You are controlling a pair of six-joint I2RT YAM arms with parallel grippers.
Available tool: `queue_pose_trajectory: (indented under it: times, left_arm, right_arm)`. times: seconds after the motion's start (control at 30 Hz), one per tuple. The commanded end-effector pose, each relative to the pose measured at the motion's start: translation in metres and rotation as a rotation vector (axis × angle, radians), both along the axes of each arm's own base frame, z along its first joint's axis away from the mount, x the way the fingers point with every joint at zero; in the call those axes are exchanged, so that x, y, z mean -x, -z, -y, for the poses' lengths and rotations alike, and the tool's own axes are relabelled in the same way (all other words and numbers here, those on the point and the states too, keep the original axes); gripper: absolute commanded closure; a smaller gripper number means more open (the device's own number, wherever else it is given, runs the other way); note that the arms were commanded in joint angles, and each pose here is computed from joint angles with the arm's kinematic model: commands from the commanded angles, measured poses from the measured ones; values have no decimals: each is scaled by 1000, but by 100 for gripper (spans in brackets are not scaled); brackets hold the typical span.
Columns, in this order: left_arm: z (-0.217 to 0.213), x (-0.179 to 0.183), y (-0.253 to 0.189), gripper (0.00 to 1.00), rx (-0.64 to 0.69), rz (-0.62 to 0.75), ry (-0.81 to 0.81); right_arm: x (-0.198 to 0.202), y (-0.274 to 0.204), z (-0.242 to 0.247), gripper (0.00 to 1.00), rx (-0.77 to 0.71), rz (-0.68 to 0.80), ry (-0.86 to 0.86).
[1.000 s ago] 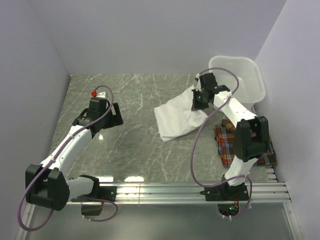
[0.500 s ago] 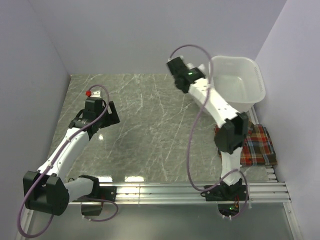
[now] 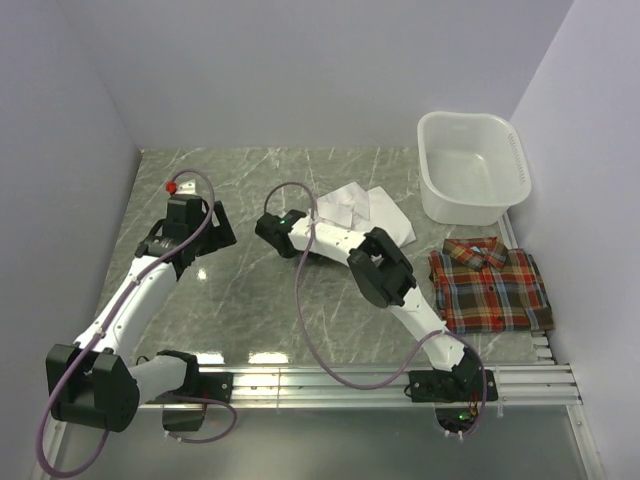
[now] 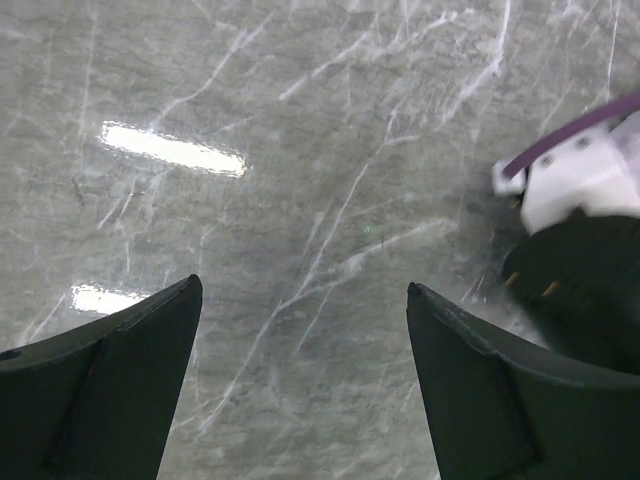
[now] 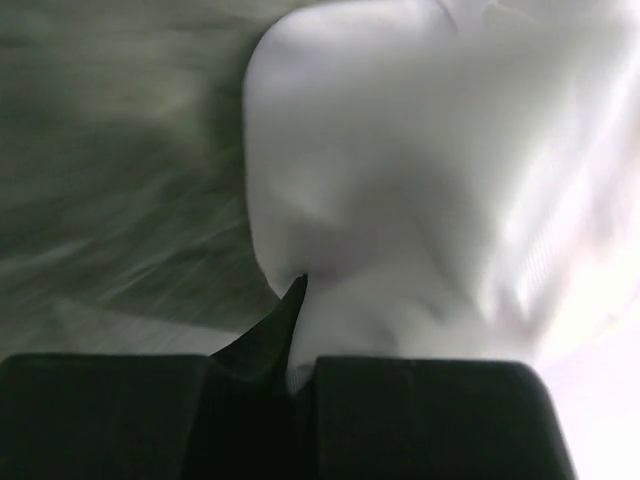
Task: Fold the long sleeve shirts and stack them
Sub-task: Fold the shirt
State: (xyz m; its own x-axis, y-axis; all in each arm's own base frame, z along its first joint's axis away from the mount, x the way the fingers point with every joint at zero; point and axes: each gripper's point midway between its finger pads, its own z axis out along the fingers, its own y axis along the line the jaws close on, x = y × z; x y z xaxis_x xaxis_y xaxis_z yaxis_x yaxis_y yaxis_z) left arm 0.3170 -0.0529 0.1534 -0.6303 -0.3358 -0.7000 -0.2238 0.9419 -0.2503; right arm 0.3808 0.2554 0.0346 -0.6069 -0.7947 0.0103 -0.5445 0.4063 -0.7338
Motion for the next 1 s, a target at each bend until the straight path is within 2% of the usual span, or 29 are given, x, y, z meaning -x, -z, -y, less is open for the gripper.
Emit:
queue_pose_trajectory:
  times: [0.0,0.23,0.47,0.5,0.57,0.6,0.7,0.87,0.97]
  left_arm:
    - [-10,-2,-15,11,0,61,-51]
    - [-28,0,-22,11,-19,87,-137]
    - [-39,0,-28,11,-1,111,-178]
    - [-39,-1,-29,11,1,114,-179]
    - [-42,-1,-29,11,8,115,-187]
    - [-42,-1,-29,11,14,119,-188]
    - [-43,-1,-30,11,28,122,-185]
    - [-44,-3,-31,11,35,129,-185]
    - [-44,-3,-30,10,41,126,-179]
  right_arm:
    - [13,-24,-22,98,-20,88,-32]
    - [41,-13,-49,93,36,158,-111]
    - [62,-21,-65,89,60,300,-159]
    - [62,-26,-68,89,61,358,-166]
    - [76,-20,-71,88,82,368,-203]
    - [80,-17,-73,83,81,384,-207]
    - [97,-2,-75,80,105,392,-249]
    - [119,10,-71,56,120,383,-288]
    - [132,5,-83,36,67,369,-330]
